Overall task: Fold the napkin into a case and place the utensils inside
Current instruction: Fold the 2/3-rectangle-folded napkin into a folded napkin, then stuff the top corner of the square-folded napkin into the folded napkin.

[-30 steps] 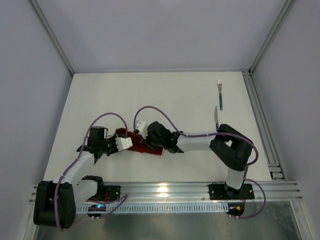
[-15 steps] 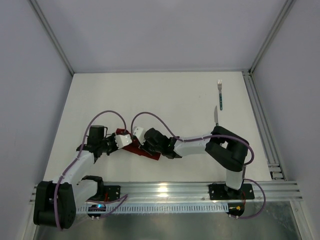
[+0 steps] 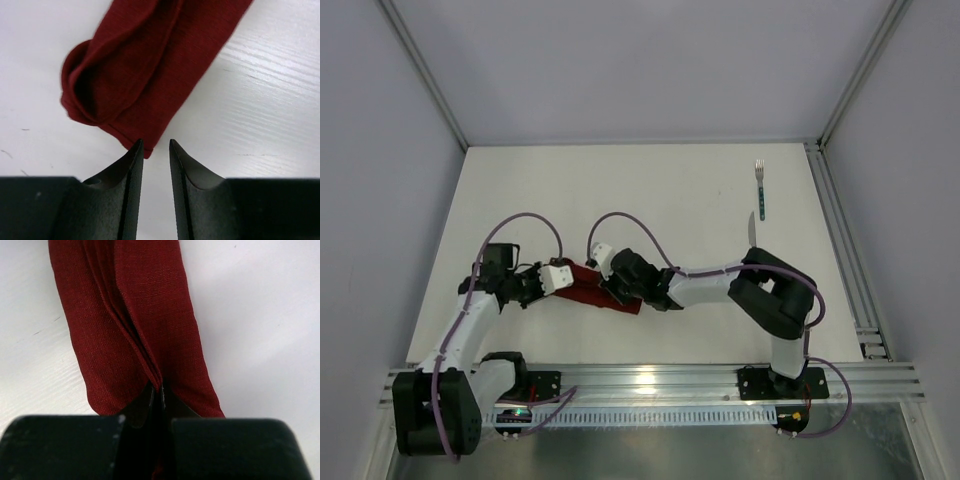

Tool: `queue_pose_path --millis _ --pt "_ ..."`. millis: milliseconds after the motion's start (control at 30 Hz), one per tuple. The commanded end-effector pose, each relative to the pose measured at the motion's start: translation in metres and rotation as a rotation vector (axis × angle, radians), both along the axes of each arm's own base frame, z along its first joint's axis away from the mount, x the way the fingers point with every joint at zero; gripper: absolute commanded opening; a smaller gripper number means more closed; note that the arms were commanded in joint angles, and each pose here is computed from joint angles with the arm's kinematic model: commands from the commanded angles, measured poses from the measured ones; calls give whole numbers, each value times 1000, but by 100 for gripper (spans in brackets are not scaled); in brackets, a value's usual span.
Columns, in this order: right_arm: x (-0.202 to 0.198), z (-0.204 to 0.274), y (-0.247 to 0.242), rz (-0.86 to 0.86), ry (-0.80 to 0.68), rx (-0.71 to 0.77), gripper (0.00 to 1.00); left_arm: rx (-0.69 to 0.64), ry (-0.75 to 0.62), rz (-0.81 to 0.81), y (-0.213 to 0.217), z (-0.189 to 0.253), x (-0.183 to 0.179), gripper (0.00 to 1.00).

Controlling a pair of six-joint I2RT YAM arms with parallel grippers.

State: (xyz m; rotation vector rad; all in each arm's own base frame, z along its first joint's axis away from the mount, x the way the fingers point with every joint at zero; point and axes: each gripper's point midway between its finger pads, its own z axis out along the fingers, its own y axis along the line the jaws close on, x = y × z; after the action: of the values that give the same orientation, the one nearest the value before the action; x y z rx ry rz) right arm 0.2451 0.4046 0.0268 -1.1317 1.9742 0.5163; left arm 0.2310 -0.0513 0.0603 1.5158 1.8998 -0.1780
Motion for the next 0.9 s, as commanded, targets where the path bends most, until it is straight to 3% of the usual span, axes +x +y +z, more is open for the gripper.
queue_pose_path --millis 0,200,467,667,733,867 --pt "14 -3 -3 -28 48 14 4 41 -41 -49 4 -17 1 30" --pt "19 5 1 15 33 16 4 16 -146 -48 0 -1 30 33" --pt "25 9 2 19 7 -10 4 38 -38 -129 -5 -23 14 33" --pt "26 14 4 25 -3 -7 4 109 -49 -137 -2 -42 12 34" --pt "27 12 1 20 -4 -27 4 104 -62 -98 -1 -43 19 31" --pt "35 17 -5 0 -34 -88 4 83 -42 -69 -4 -44 22 11"
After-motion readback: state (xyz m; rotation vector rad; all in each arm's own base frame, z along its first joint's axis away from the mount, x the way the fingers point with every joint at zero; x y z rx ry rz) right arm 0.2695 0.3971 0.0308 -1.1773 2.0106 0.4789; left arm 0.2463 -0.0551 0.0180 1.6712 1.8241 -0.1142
